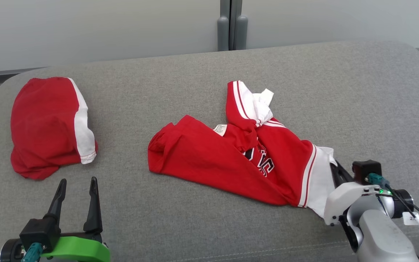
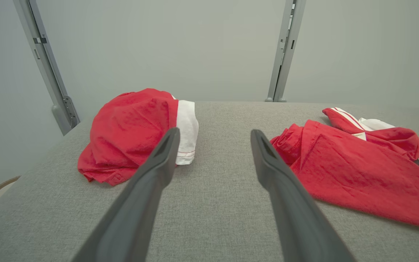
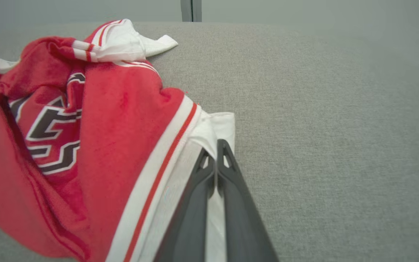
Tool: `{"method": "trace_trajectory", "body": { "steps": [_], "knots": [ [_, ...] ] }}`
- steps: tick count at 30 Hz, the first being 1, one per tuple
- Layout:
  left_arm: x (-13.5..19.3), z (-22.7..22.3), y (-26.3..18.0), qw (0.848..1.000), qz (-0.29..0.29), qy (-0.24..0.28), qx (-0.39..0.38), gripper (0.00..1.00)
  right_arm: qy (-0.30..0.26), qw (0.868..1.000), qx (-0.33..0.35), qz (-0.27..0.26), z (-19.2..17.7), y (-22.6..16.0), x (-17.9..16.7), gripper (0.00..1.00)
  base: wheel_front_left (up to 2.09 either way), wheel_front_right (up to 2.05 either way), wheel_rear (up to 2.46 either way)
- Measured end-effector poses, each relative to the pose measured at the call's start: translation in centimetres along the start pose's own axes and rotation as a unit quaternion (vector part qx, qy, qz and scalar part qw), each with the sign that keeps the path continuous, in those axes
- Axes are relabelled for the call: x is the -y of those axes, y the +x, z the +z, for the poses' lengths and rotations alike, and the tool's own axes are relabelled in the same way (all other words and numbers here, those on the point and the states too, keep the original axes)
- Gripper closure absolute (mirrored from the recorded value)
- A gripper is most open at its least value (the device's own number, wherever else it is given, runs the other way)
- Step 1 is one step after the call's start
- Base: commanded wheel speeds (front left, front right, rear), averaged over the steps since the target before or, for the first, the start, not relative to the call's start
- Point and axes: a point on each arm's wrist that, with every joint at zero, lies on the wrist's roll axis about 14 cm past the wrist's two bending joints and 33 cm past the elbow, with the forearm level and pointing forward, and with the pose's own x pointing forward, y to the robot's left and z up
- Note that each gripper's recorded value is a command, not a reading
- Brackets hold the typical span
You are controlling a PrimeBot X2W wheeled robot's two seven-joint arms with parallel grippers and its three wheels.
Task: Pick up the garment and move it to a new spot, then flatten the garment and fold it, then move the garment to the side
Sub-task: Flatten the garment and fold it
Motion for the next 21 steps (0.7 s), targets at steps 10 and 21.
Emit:
{"method": "trace_trajectory", "body": {
  "steps": [10,21],
  "knots": [
    [0.5,-0.1,0.3,1.000,-0.007,-0.002,-0.002,0.00,0.005,0.997,-0.020,-0.070,-1.3,-1.4,5.7,0.06,0.00,0.00,0.00],
    [1.0,-0.4,0.6,1.000,-0.016,-0.004,-0.006,0.00,-0.009,0.996,0.005,-0.093,0.6,-1.1,6.9,0.00,0.00,0.00,0.00]
  ]
}}
